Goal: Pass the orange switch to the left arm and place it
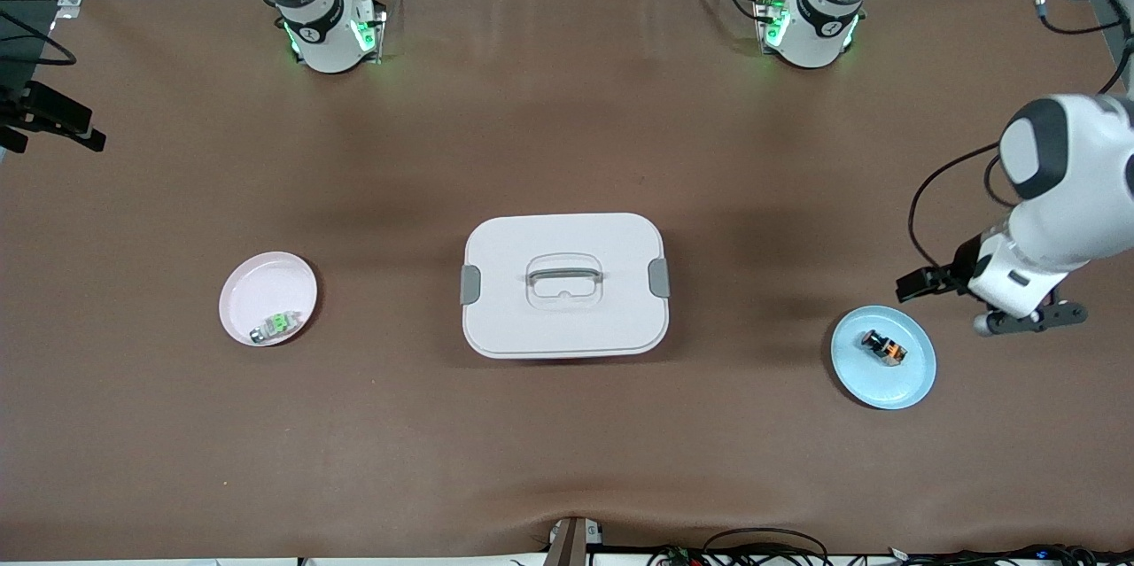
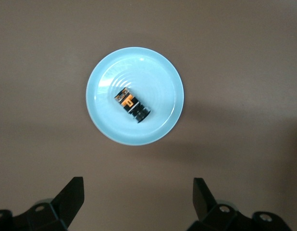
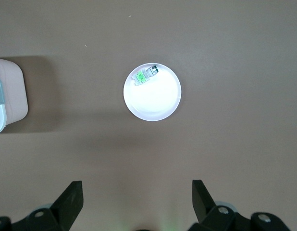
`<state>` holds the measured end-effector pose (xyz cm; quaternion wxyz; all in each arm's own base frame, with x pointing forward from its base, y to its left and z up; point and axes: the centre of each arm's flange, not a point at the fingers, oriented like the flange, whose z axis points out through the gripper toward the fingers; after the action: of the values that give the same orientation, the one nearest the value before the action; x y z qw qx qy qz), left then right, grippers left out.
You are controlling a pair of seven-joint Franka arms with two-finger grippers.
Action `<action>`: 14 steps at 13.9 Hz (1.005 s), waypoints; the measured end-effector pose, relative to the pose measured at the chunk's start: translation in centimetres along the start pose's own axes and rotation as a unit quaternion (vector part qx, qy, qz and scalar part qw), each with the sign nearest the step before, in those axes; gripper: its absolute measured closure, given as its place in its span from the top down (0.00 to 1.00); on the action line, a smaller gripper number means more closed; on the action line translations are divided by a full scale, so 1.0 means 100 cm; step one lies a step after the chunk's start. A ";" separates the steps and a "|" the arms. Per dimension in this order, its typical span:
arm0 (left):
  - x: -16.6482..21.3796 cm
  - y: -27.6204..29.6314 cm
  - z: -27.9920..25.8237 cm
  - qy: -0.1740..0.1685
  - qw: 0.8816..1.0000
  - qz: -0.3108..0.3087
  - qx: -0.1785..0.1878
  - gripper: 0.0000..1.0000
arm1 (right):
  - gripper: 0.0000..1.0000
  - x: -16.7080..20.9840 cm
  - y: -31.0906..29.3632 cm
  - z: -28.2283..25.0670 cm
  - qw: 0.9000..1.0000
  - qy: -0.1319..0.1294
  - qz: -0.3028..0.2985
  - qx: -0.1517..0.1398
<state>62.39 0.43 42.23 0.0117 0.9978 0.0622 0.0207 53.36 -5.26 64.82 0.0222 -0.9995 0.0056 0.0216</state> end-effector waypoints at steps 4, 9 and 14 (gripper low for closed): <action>-0.024 0.002 -0.062 0.004 1.000 0.002 0.018 1.00 | 1.00 0.000 0.000 0.000 1.000 0.000 0.000 0.000; -0.055 0.004 -0.101 0.011 0.999 0.029 0.035 1.00 | 1.00 0.000 -0.001 0.001 1.000 -0.001 -0.001 0.000; -0.077 0.007 -0.121 0.023 0.999 0.036 0.027 1.00 | 1.00 0.000 -0.004 0.001 1.000 -0.001 -0.003 0.000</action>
<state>54.38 -0.99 53.99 -0.0173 0.9986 0.0269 0.0427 53.39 -4.90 64.76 0.0221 -0.9995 0.0023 0.0223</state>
